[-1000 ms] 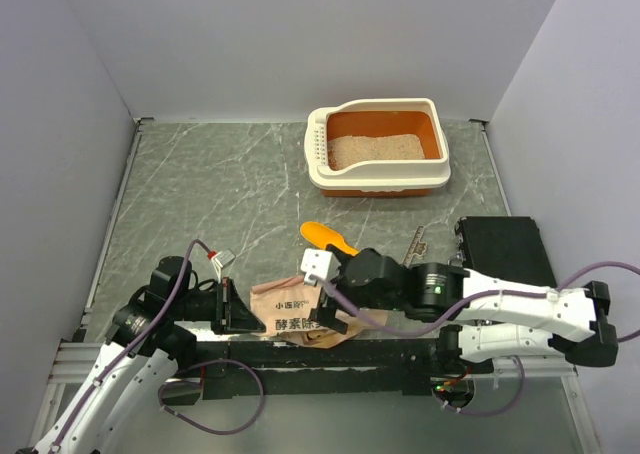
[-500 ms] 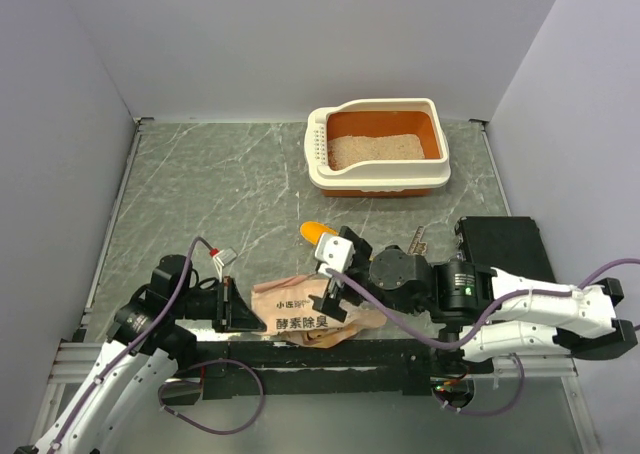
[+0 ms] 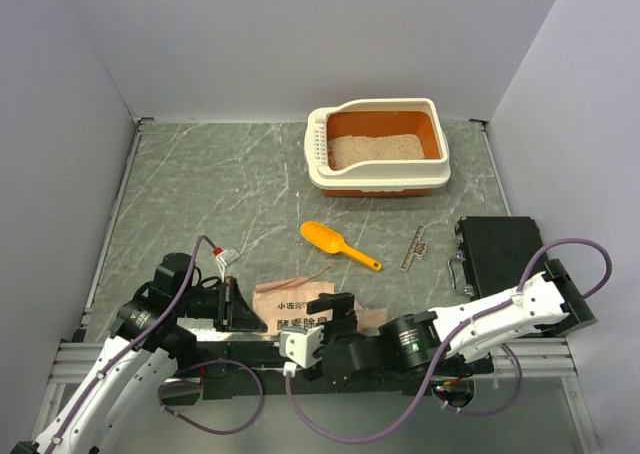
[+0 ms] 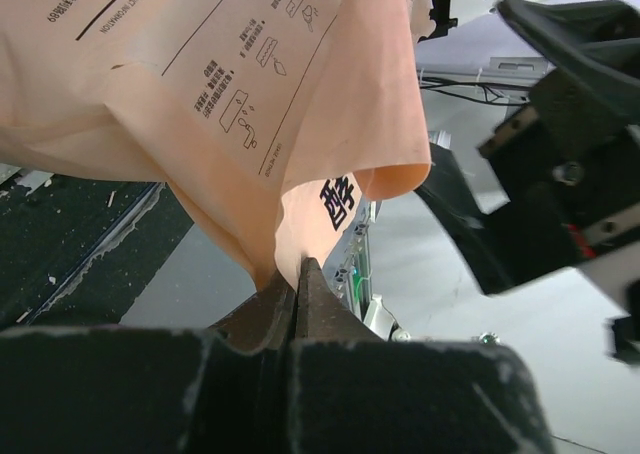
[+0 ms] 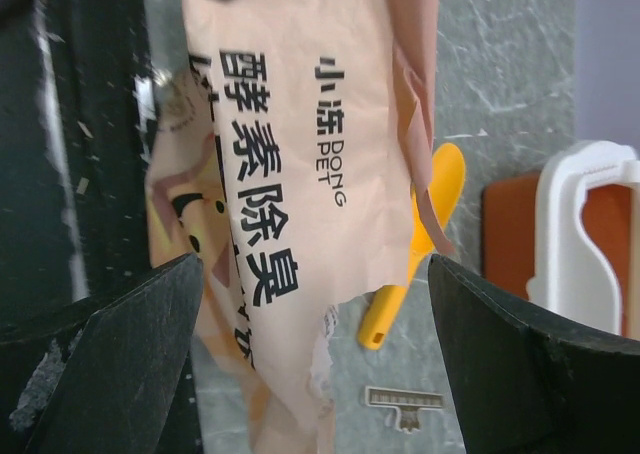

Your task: Fill the litter box with clean litter

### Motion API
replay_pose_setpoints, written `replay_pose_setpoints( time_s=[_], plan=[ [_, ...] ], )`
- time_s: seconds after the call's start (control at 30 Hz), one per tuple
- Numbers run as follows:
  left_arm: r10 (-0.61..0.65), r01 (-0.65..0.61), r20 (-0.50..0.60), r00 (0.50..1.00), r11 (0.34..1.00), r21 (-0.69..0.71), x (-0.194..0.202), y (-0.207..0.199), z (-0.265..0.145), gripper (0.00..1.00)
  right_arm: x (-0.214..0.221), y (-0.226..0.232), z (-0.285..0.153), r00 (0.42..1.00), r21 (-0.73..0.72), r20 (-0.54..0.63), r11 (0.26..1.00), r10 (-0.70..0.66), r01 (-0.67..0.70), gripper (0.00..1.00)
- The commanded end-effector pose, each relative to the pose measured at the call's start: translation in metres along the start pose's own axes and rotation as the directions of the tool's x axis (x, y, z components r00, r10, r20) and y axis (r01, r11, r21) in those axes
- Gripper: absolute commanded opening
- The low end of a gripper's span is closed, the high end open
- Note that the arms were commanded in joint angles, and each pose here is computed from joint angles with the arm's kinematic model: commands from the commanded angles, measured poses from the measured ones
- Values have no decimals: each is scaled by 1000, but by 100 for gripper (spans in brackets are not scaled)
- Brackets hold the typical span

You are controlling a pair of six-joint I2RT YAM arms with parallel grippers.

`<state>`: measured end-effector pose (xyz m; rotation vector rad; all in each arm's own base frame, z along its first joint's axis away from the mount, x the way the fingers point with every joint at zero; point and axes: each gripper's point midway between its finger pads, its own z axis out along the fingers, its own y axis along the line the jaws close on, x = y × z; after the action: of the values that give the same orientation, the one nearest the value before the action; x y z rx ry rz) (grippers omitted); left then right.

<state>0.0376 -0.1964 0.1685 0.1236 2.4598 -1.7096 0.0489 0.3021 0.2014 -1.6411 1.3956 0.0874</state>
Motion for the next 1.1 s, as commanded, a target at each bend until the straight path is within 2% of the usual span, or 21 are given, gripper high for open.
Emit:
replay_pose_setpoints(
  time_s=[0.0, 0.33, 0.5, 0.6, 0.7, 0.73, 0.8, 0.83, 0.93, 0.97, 1.0, 1.07],
  plan=[
    [29, -29, -7, 1000, 1000, 5, -1, 1, 1, 1, 4, -11, 3, 998, 120, 25, 992, -52, 49, 100],
    [17, -17, -5, 1000, 1000, -11, -3, 2, 1, 1, 13, 16, 18, 999, 43, 45, 999, -30, 28, 98],
    [15, -15, -2, 1000, 999, -30, -3, 2, 0, 1, 15, 25, 20, 998, 12, 63, 1000, 4, -4, 87],
    [10, -10, 0, 1000, 999, -37, -4, 2, -1, 1, 19, 29, 22, 998, 2, 58, 1000, 6, -6, 76],
    [12, -12, 2, 1000, 999, -42, -5, 0, -2, 1, 24, 33, 24, 998, -15, 50, 1000, 23, -22, 55],
    [17, -16, 5, 1000, 999, -45, -6, -1, -2, 1, 27, 33, 25, 999, -15, 41, 999, 30, -29, 32],
    [21, -21, 8, 1000, 998, -51, -7, -1, -2, 1, 32, 31, 25, 998, -6, 25, 999, 50, -50, 7],
    [31, -31, 15, 999, 998, -51, -9, -4, -3, 1, 36, 29, 25, 998, -1, 9, 999, 54, -54, 0],
    [123, -116, 73, 990, 989, -88, -22, -14, -10, 2, 38, 26, 19, 994, -17, 16, 994, 106, -105, 0],
    [196, -184, 98, 976, 976, -120, -29, -15, -14, 7, 41, 22, 19, 992, -20, 10, 992, 125, -125, 0],
    [248, -213, 162, 955, 955, -205, -45, -11, -19, 19, 42, 20, 17, 989, -30, 8, 989, 145, -145, 0],
    [389, -331, 225, 893, 908, -256, -61, -35, -36, 24, 43, 18, 12, 984, -76, 0, 981, 176, -176, 0]
  ],
)
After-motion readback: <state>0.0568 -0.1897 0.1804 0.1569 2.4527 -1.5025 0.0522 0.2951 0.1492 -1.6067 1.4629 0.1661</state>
